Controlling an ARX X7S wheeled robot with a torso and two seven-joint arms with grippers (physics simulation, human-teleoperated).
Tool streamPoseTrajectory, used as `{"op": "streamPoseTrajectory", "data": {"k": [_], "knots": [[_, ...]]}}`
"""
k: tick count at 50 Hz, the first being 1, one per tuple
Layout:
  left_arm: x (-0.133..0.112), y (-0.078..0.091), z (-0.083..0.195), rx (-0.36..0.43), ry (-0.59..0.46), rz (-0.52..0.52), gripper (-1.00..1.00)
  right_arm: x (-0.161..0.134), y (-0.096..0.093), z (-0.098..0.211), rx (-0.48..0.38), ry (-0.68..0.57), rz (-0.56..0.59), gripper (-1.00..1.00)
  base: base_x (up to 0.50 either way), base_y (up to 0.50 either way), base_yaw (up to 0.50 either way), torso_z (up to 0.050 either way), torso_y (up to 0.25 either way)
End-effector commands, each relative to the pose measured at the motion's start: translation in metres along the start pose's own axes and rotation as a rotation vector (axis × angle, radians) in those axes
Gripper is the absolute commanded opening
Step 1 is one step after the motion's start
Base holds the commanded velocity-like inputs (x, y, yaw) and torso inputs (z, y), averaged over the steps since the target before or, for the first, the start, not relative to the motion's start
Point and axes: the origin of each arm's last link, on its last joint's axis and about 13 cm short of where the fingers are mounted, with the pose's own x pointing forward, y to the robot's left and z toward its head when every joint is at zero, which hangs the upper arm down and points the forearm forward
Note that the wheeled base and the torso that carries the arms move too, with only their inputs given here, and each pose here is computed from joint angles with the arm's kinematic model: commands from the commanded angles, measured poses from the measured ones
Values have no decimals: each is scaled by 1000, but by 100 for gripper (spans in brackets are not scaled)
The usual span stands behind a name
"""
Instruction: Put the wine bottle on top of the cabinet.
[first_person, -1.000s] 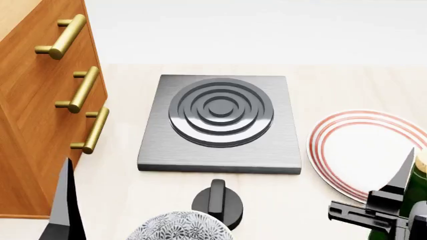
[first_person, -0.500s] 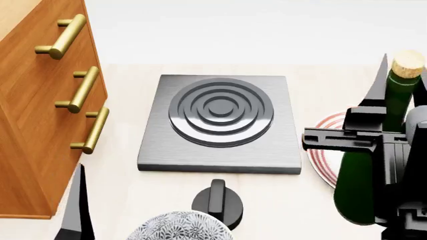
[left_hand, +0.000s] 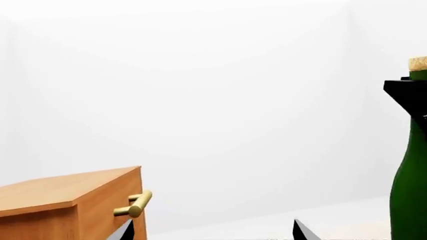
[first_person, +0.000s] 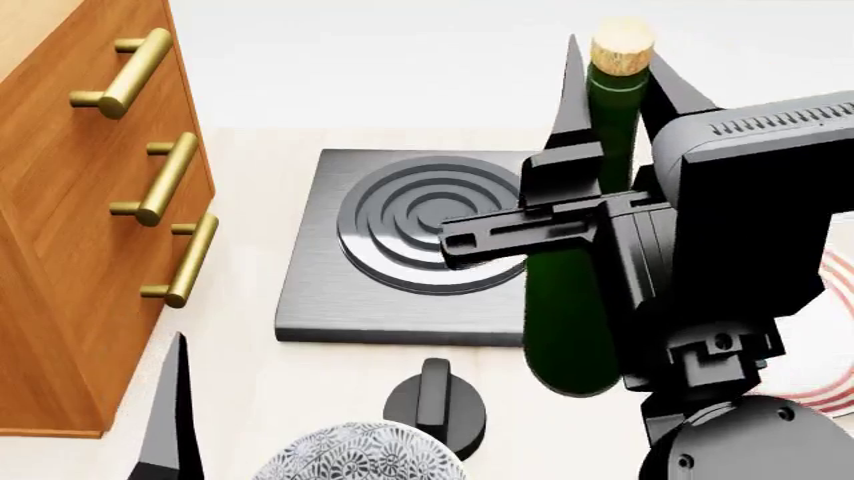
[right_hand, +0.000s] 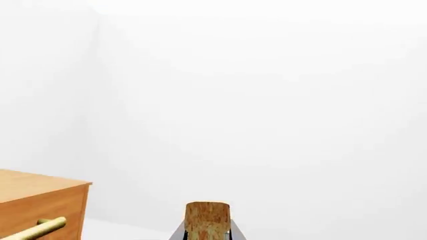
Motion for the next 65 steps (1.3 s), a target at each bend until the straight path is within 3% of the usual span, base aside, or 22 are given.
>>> {"op": "streamPoseTrajectory", "data": {"k": [1, 21, 23, 27, 30, 31, 42, 65], "knots": [[0, -3, -1, -3, 8, -17, 100, 11, 14, 5, -5, -10, 86, -100, 0, 0, 0, 0, 0], [12, -30, -11, -44, 41, -184, 100, 15, 26, -1, 16, -6, 117, -100, 0, 0, 0, 0, 1], [15, -32, -11, -110, 35, -195, 100, 14, 27, -1, 22, -9, 119, -100, 0, 0, 0, 0, 5], [21, -34, -12, -133, 47, -215, 100, 15, 30, 1, 27, -15, 129, -100, 0, 0, 0, 0, 0], [27, -37, -12, -262, 66, -239, 100, 15, 31, 3, 31, -23, 134, -100, 0, 0, 0, 0, 0], [32, -39, -12, -195, 59, -243, 100, 15, 31, 3, 29, -23, 136, -100, 0, 0, 0, 0, 0], [50, -51, -18, -241, 79, -284, 100, 16, 31, 7, 29, -33, 135, -100, 0, 0, 0, 0, 1], [52, -67, -24, -273, 103, -329, 100, 16, 30, 6, 31, -29, 137, -100, 0, 0, 0, 0, 0]]}}
